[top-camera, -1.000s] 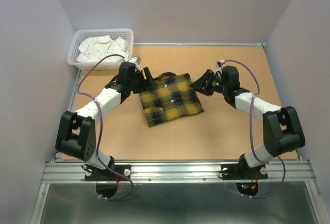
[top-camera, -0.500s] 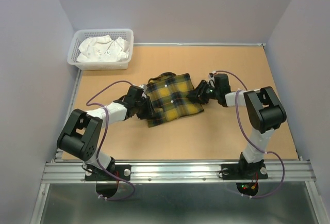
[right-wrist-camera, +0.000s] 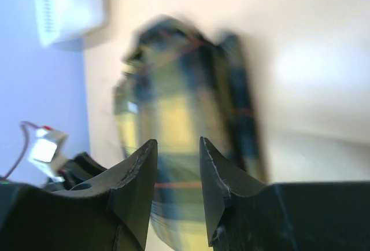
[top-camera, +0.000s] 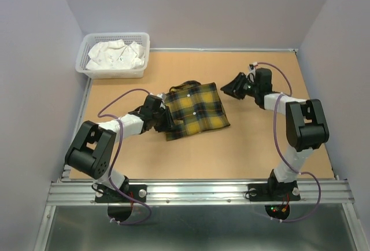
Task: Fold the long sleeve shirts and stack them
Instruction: Fold the shirt
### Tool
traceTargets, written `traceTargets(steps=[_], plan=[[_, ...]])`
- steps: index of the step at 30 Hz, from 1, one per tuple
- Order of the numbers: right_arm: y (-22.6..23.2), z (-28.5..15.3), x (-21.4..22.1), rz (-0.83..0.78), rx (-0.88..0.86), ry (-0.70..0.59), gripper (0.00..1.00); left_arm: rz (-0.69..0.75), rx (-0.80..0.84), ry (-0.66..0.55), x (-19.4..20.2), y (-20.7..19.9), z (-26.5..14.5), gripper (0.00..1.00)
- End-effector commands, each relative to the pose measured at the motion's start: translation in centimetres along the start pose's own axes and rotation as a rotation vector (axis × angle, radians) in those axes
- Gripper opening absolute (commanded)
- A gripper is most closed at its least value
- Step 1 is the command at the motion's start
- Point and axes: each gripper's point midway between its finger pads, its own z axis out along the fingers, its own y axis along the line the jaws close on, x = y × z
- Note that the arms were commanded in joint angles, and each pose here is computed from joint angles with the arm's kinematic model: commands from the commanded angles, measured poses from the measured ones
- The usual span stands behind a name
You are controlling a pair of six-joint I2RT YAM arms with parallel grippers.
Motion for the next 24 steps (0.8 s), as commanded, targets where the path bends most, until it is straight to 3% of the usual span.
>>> traceTargets(steps=[1,3,6,12,17,24], plan=[[9.1,1.3,-4.7,-0.136,-0.215,-0.067,0.42,0.051,-0.058,-0.012,-0.7,0.9,0.1,0.4],[11.4,2.8,-5.3,-0.159,-0.265,-0.057,0.43,0.054,-0.067,-0.013,-0.8,1.0,0.2,0.4],[11.2,6.1,-4.9,-0.13,-0.273,-0.009,0.45,0.063,-0.082,-0.025,-1.2,1.2,0.3,0.4],[5.1,10.6,-3.3,-0.041,-0.166,0.017,0.45,0.079,-0.146,-0.017,-1.6,2.3,0.7,0.4],[-0.1,10.7,-3.1,0.013,-0.054,-0.008,0.45,0.088,-0.187,-0.02,-2.2,3.0,0.9,0.4],[-4.7,7.2,-6.9,0.001,0.075,-0.11,0.45,0.128,-0.227,-0.042,-3.4,3.5,0.5,0.42]])
